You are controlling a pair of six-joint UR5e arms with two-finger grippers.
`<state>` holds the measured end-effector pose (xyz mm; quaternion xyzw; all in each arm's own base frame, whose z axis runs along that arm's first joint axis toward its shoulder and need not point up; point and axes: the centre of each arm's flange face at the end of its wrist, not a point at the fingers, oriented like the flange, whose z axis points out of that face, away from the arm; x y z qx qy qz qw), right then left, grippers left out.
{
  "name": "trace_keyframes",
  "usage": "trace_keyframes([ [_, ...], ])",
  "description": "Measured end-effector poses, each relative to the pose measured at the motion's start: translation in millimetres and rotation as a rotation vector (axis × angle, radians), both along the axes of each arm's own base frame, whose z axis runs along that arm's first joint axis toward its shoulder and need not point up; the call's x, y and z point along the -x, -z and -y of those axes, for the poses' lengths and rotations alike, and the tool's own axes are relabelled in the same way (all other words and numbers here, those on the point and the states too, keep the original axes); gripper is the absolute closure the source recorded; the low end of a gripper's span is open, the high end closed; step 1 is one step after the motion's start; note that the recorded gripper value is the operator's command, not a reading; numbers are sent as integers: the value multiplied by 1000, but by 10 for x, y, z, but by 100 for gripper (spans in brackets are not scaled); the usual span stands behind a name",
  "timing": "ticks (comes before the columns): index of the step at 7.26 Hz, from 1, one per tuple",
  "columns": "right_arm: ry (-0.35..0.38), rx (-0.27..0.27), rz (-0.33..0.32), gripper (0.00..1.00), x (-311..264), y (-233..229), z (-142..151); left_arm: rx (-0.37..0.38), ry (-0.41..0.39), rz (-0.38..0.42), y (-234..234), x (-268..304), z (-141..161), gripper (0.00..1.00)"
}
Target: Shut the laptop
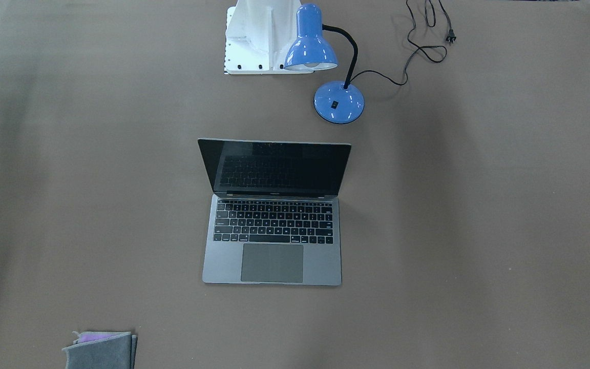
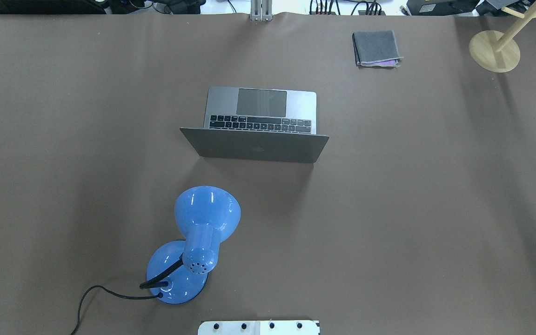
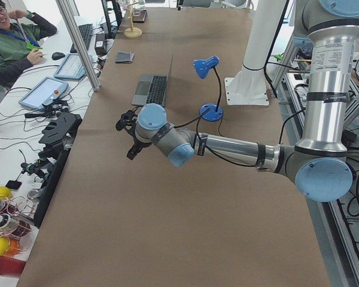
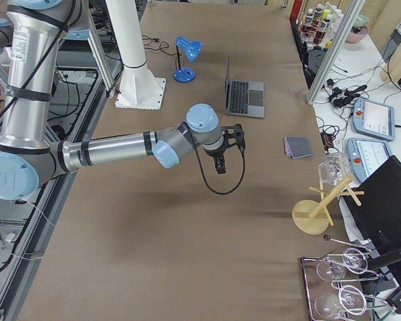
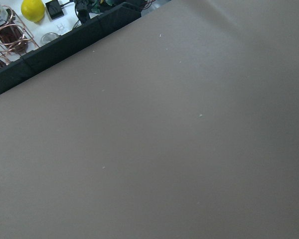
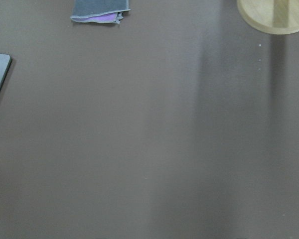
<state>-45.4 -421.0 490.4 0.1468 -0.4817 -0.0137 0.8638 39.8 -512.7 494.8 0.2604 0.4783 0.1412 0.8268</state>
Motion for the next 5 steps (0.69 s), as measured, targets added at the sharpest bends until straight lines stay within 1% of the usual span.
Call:
trace_keyframes([
  [1, -1, 28, 44, 41, 232, 189, -51, 55, -28, -80, 208, -357, -34, 4],
  [2, 4, 61, 88, 60, 472, 432, -110, 100, -56, -148, 420, -725, -91, 24],
  [3, 20, 85, 123, 86, 722, 676, -158, 139, -85, -203, 625, -1062, -137, 58],
  [4, 31, 105, 147, 100, 991, 893, -177, 178, -116, -243, 831, -1372, -168, 94],
  [5, 27, 135, 174, 100, 1274, 1121, -185, 221, -146, -278, 1052, -1664, -196, 100],
])
